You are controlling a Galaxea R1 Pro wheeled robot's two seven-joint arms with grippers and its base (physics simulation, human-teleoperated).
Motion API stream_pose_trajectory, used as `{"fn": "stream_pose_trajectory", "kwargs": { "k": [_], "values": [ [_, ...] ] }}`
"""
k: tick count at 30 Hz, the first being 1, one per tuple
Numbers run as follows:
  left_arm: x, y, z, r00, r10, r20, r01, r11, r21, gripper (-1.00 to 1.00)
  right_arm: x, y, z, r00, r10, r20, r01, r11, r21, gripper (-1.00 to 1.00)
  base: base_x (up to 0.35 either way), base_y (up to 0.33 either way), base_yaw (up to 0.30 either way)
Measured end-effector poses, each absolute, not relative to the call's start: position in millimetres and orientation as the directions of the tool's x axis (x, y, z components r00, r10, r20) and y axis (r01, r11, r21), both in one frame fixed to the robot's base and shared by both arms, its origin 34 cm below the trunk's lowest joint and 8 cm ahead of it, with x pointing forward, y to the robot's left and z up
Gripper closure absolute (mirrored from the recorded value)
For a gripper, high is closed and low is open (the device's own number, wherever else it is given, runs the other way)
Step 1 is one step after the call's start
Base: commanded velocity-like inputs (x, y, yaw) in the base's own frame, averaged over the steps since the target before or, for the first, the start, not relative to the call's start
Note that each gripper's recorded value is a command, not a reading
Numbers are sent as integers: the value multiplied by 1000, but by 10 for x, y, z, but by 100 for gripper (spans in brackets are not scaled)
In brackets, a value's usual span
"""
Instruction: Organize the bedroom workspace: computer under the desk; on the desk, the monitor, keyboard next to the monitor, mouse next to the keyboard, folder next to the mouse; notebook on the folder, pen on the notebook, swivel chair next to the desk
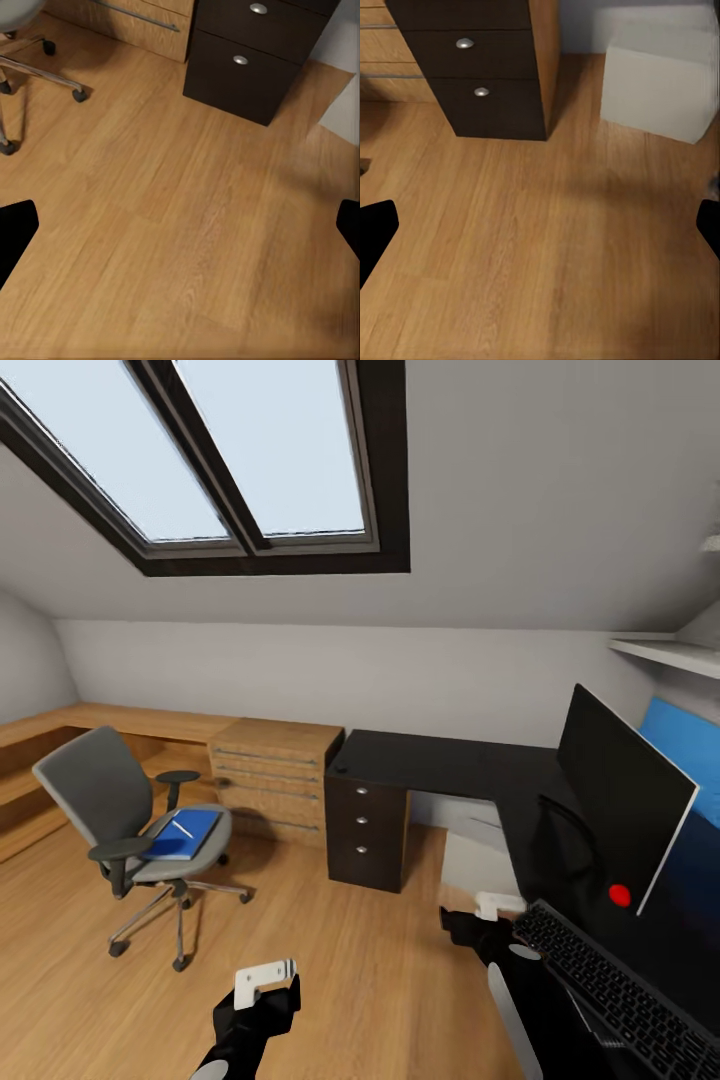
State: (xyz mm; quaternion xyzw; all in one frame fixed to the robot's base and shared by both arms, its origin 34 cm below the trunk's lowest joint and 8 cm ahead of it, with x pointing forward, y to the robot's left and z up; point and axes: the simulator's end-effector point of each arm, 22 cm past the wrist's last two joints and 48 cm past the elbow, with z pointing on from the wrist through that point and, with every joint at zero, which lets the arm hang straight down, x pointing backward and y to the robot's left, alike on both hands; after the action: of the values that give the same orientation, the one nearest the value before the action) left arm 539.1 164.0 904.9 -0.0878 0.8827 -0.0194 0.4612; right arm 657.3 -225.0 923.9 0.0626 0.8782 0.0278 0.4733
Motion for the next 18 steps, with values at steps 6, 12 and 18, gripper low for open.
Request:
{"fn": "stream_pose_trajectory", "kwargs": {
  "k": [6, 12, 18],
  "values": [
    [5391, 1640, 9048, -559, -173, -811, -137, 984, -115, -100, 6572, -2248, 9238, -545, 136, -827, 83, 991, 108, -100, -4, -318, 0],
    [5391, 1643, 9048, -559, -173, -811, -138, 984, -115, -100, 6572, -2250, 9237, -545, 136, -827, 84, 991, 108, -100, -5, -317, 0],
    [5395, 1643, 9045, -560, -173, -810, -138, 984, -115, -100, 6576, -2250, 9235, -545, 136, -827, 84, 991, 108, -100, -200, -169, 0]
  ]
}}
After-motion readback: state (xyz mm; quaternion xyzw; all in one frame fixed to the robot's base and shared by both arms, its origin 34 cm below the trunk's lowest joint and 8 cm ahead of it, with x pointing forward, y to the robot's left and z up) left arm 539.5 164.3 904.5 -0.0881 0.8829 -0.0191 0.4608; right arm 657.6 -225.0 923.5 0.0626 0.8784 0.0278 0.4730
